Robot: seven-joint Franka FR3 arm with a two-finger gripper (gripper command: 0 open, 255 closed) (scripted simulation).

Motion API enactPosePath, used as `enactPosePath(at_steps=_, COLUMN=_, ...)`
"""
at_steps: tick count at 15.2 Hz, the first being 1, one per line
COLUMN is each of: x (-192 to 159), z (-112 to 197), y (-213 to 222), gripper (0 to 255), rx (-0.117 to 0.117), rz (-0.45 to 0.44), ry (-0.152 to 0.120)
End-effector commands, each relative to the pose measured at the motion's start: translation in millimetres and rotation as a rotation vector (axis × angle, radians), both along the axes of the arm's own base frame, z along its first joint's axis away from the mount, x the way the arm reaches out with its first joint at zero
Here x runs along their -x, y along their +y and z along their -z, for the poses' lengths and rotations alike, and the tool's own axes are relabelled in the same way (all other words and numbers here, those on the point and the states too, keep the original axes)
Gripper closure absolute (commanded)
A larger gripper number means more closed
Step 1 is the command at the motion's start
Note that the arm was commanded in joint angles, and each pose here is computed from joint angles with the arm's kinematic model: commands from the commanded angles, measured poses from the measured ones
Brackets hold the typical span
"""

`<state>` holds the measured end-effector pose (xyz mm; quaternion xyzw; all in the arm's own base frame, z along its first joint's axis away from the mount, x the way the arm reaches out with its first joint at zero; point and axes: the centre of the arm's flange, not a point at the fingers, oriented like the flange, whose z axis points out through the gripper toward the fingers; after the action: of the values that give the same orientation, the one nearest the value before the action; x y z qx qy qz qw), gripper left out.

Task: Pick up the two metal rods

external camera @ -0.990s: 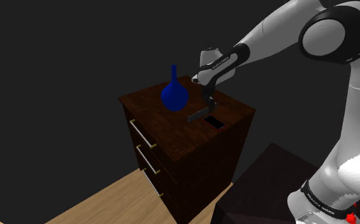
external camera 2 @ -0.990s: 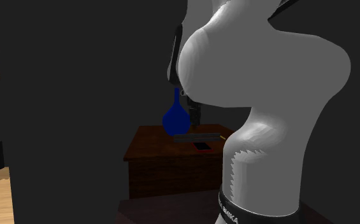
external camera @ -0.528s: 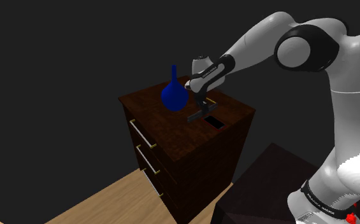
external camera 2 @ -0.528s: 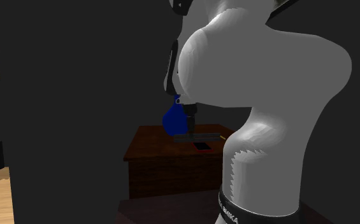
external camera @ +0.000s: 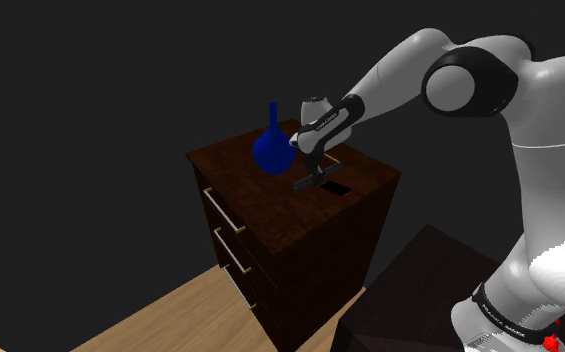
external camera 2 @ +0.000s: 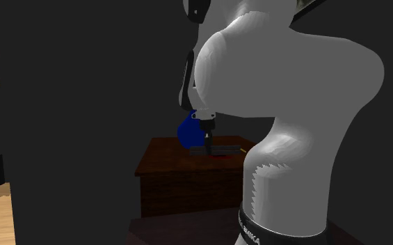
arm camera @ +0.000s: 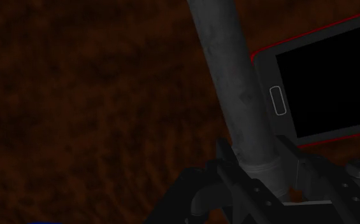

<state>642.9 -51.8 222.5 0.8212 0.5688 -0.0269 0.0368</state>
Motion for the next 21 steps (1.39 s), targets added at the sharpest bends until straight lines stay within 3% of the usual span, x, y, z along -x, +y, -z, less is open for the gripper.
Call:
enactPosePath(at_steps=1, x=0, z=2, y=-1, gripper=255, rx=0.001, rz=0.001, ry=0.002)
enactPosePath(at_steps=8, x=0, z=2, y=-1, gripper=255, rx=0.001, rz=0.001, ry=0.002)
enactPosePath(at_steps=21, x=0, z=-66, y=-1, gripper=255, rx=0.001, rz=0.001, ry=0.002)
